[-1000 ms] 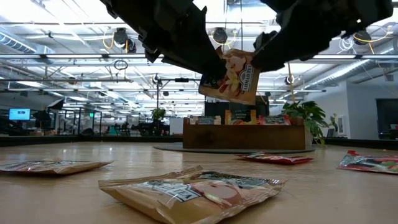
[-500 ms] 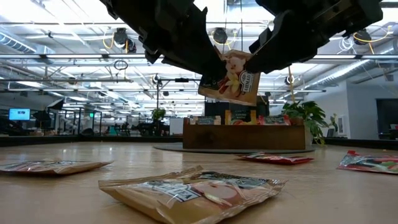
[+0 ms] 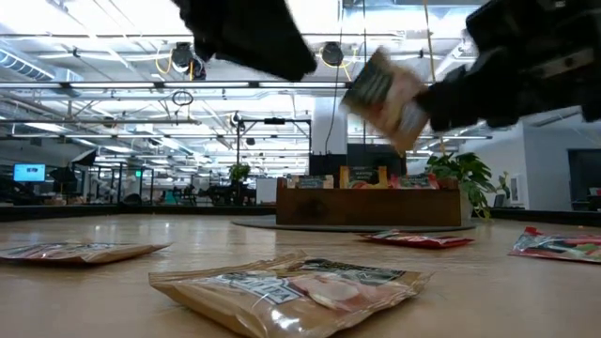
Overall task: Pick & Place Tea
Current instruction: Put the brown tea bag into the left section of the wooden organizer
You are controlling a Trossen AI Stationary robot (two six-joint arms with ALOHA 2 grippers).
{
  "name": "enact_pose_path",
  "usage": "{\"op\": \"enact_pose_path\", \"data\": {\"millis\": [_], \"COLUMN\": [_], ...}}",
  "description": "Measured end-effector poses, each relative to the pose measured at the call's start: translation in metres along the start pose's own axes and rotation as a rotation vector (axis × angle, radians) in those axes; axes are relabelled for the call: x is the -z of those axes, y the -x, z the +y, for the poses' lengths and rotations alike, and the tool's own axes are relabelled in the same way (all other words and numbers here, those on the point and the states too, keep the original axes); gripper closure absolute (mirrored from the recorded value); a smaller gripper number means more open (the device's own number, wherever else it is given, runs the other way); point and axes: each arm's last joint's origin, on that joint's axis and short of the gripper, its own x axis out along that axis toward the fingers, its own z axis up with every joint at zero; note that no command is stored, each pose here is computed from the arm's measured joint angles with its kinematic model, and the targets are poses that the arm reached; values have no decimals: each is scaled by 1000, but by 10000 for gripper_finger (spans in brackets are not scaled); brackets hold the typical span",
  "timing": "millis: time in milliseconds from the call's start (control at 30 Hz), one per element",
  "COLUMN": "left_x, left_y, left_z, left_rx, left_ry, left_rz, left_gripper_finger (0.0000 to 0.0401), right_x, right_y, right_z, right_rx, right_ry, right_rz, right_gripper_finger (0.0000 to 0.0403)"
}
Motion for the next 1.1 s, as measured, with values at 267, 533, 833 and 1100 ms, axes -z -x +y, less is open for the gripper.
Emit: {"op": "enact_pose_path", "data": {"millis": [267,533,833,1100], "left_x": [-13,-28,-31,-29], "left_y": [11,6,-22,-20], "left_z": [-19,-28,-18,-20], "left_rx": [-24,112,192,195], "left_ry": [-7,-24,-5,-15], "left_rz": [-213,-353,-354,-339], "left_gripper_finger": [138,72,121,244], "right_x": [-8,-17,-21,-20], "right_y": [29,23,11,11], "right_z": [17,28,30,30], "right_rx": [-61,-85,-46,-47], "right_ry": [255,313,318,320], "right_rz": [-270,-298,-238,-229], "right_gripper_finger": [402,402,403,403]}}
